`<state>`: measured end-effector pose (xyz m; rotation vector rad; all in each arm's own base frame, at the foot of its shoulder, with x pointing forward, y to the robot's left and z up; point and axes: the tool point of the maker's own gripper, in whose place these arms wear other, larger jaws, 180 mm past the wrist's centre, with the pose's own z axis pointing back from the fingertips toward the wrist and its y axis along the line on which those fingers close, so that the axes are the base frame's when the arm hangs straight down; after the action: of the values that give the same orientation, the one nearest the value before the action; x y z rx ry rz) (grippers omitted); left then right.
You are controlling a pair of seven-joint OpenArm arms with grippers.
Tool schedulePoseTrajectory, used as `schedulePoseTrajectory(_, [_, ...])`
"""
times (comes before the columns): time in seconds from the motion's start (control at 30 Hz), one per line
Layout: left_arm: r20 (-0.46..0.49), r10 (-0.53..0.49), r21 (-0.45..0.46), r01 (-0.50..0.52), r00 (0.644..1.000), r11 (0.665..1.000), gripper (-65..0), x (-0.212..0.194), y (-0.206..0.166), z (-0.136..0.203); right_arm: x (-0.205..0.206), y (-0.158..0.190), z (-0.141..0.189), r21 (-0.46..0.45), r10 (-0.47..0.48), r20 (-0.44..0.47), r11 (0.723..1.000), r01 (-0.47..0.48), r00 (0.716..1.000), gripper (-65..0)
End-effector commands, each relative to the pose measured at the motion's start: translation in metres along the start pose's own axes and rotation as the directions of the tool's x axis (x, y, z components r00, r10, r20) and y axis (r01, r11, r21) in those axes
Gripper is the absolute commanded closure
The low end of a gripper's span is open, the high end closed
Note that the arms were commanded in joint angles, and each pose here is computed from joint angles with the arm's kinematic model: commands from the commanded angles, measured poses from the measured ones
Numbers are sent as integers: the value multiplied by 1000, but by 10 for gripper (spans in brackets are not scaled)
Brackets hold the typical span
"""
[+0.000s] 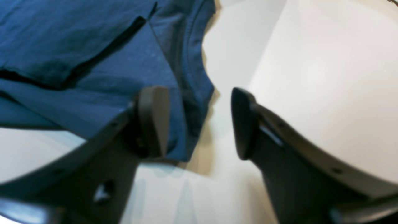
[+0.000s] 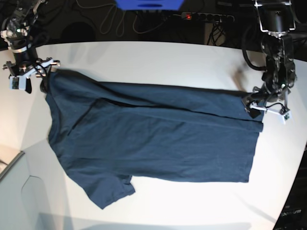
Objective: Layout the t-shirt on the table in an organized manner, then fold the t-shirt properly
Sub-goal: 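Release and regrasp the shirt edge with the left gripper, then pull the held shirt edge with both grippers to straighten it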
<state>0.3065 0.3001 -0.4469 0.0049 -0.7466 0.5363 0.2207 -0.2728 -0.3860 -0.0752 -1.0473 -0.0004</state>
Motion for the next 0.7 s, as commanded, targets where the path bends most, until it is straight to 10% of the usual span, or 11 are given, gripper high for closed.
schedulePoseTrajectory(0.0, [53, -7, 4, 6, 999, 1000, -552, 18, 3, 1, 14, 0, 1, 13, 11, 49, 1000, -12, 999, -367])
schedulePoseTrajectory(0.37, [-18, 9, 33, -8, 1000, 999, -516, -11, 14, -9, -10, 1, -5, 25, -31, -3, 999, 32, 999, -383])
schedulePoseTrajectory(0.67, [-19, 7, 39, -6, 1000, 999, 0, -8, 17, -8, -30, 4, -18, 38, -90, -49, 995, 91, 995, -383])
